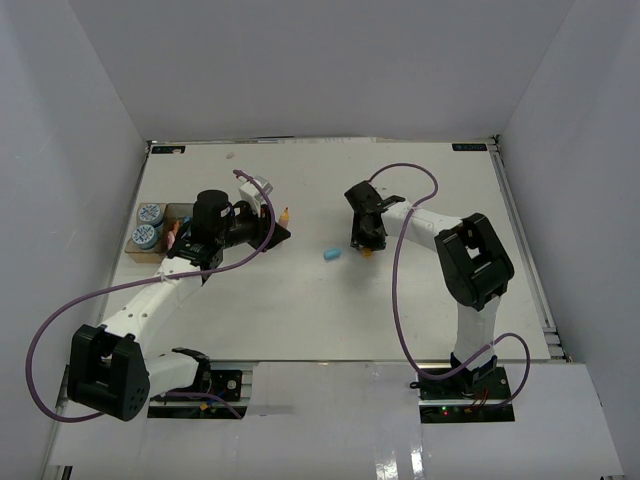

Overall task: Sort the stationery into containers
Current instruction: Pick up the pen cap from the center of the board, then close the pen cap on the pen, then place the pen in the storage box.

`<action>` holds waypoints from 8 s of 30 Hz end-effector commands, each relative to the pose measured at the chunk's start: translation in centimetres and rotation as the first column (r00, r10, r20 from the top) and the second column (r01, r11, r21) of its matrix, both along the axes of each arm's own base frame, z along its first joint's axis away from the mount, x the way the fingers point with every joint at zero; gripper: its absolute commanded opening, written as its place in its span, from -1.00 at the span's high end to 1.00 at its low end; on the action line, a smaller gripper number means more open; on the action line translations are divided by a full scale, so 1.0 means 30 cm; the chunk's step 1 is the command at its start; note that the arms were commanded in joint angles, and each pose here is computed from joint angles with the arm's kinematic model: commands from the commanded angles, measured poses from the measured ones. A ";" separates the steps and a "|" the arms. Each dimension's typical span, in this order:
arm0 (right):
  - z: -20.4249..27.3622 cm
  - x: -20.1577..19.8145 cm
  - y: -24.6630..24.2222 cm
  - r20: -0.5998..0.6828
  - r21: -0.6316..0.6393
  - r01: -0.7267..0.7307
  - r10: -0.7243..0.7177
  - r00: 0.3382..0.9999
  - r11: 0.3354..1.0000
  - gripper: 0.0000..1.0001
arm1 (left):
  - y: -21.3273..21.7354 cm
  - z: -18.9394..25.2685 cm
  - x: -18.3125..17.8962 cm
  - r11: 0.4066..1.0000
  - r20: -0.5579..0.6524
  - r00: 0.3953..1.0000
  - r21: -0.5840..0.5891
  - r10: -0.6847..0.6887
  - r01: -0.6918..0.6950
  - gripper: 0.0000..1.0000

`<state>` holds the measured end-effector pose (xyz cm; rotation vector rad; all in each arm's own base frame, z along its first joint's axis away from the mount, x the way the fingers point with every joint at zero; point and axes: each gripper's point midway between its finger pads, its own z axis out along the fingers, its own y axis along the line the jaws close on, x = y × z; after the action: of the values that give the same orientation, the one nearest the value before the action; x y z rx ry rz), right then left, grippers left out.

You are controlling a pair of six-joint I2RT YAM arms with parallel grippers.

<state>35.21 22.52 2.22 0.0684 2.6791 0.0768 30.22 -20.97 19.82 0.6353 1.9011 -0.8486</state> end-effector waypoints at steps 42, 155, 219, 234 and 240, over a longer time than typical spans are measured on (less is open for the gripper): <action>1.234 -0.220 0.544 0.917 0.270 -0.518 -0.053 0.395 0.812 0.54 | -0.067 0.191 -0.122 0.981 0.253 0.966 -0.167 -0.052 0.096 0.78; 0.346 -0.497 0.564 0.528 0.108 -0.653 0.514 0.676 0.749 0.67 | 0.027 0.850 -0.017 0.891 0.679 0.660 -0.453 0.320 0.033 1.00; 0.854 -0.327 0.327 0.746 0.150 -0.550 0.271 0.608 0.821 -0.90 | 0.053 0.161 0.011 0.969 0.243 0.940 -0.123 0.238 -0.213 0.76; 0.589 -0.407 0.063 0.674 0.039 -0.540 0.377 0.636 0.841 -0.80 | 0.612 -0.051 0.211 0.636 0.114 0.729 0.410 0.675 -0.654 0.67; 0.528 -0.459 0.044 0.661 0.025 -0.598 0.435 0.611 0.801 -0.80 | 0.741 -0.163 0.245 0.568 0.024 0.667 0.502 0.744 -0.652 0.46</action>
<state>21.80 23.57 17.11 -0.5445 1.9624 0.4836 38.04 -0.72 15.33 0.0251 2.2422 0.0480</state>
